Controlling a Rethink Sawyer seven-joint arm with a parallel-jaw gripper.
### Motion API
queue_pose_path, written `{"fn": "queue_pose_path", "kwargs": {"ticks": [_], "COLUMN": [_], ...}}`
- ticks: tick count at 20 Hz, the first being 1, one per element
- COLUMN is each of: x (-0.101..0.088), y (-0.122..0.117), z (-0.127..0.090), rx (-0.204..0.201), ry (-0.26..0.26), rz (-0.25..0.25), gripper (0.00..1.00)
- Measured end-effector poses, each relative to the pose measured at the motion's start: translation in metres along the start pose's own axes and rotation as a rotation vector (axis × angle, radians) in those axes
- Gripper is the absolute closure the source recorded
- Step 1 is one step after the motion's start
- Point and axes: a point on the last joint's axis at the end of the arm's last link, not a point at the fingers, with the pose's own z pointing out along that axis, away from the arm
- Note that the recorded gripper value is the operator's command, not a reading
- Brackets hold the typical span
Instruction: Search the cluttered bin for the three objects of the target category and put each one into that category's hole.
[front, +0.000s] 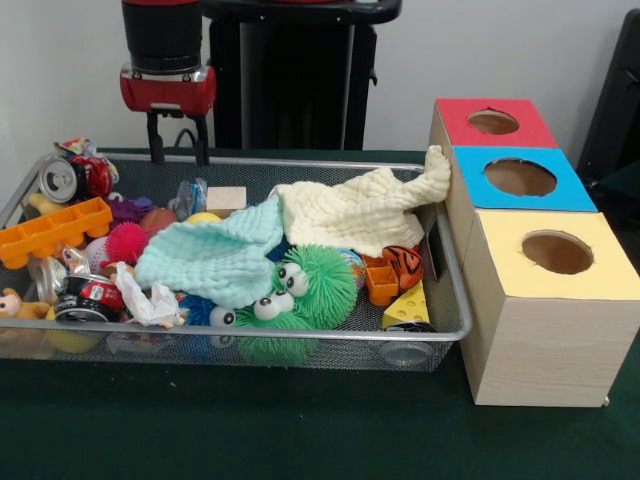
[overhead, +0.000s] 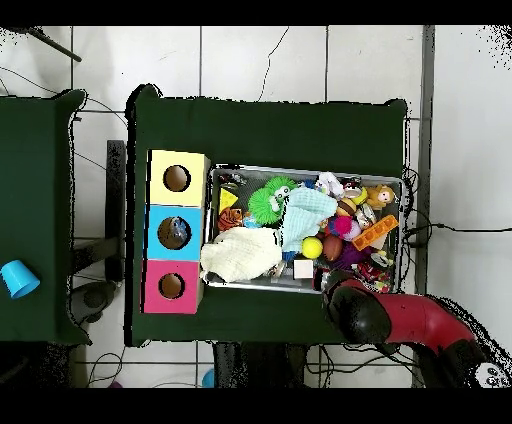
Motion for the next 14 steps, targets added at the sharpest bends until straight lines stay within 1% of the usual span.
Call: {"fn": "queue_pose_path", "kwargs": {"ticks": [10,14], "x": [0.0005,0.0026], "y": [-0.0026,-0.0032], "z": [-0.0005,0.0002], "rx": [0.001,0.006], "ry": [-0.001,-0.001], "rz": [0.004,-0.013], "gripper": [0.0,0.0]}}
